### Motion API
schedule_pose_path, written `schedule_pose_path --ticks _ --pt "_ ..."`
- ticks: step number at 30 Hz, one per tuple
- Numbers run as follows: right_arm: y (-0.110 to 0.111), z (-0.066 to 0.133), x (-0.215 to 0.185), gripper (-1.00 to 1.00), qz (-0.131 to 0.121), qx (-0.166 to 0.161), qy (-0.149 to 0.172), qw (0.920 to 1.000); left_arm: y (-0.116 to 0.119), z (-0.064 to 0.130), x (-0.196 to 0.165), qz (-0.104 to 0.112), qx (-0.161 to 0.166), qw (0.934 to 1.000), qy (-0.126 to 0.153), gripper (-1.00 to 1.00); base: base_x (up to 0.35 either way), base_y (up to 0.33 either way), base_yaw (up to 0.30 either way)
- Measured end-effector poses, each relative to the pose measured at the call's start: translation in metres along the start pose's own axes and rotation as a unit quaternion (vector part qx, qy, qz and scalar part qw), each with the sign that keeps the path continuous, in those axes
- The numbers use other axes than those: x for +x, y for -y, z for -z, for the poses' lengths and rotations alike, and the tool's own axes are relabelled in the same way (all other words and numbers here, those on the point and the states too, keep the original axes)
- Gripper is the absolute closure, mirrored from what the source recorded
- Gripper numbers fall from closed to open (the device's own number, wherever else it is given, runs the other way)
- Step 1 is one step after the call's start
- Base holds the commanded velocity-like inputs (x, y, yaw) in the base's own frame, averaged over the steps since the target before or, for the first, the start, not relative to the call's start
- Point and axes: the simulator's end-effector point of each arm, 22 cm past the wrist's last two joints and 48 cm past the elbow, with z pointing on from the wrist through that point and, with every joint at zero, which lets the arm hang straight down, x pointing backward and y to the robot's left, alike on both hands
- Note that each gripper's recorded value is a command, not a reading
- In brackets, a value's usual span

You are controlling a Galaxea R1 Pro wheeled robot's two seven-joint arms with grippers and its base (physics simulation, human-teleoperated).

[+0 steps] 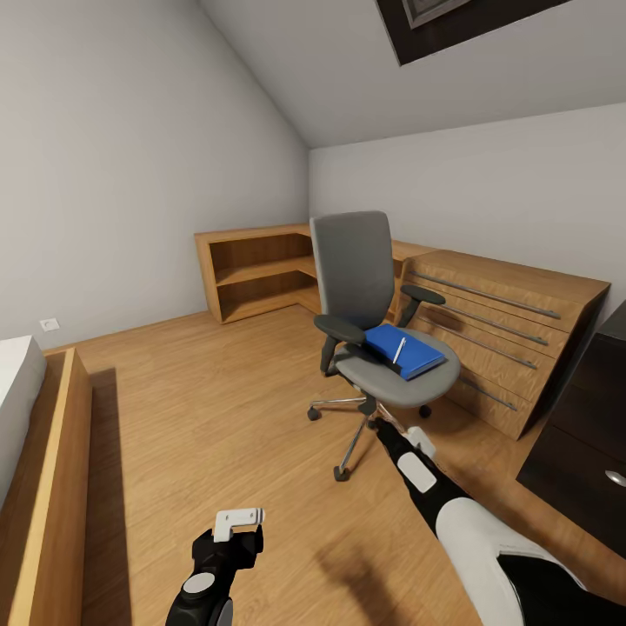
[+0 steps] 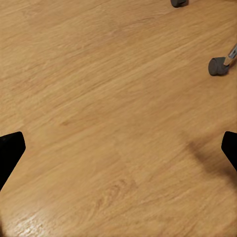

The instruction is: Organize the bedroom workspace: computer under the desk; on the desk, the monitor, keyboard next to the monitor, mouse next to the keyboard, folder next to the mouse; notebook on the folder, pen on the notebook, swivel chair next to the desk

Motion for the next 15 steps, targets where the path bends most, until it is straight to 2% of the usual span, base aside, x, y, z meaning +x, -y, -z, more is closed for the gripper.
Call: schedule_pose_path --ticks 11,15 --pt "-0.010 0.002 0.019 -1.00 0.019 -0.014 -0.012 0.9996 0.000 0.000 0.000 0.000 0.000 1.0000 0.000 -1.00 0.003 0.000 0.000" --pt "-0.010 0.003 0.020 -1.00 0.021 -0.015 -0.014 0.9996 0.000 0.000 0.000 0.000 0.000 1.0000 0.001 -1.00 0.140 0.000 0.000"
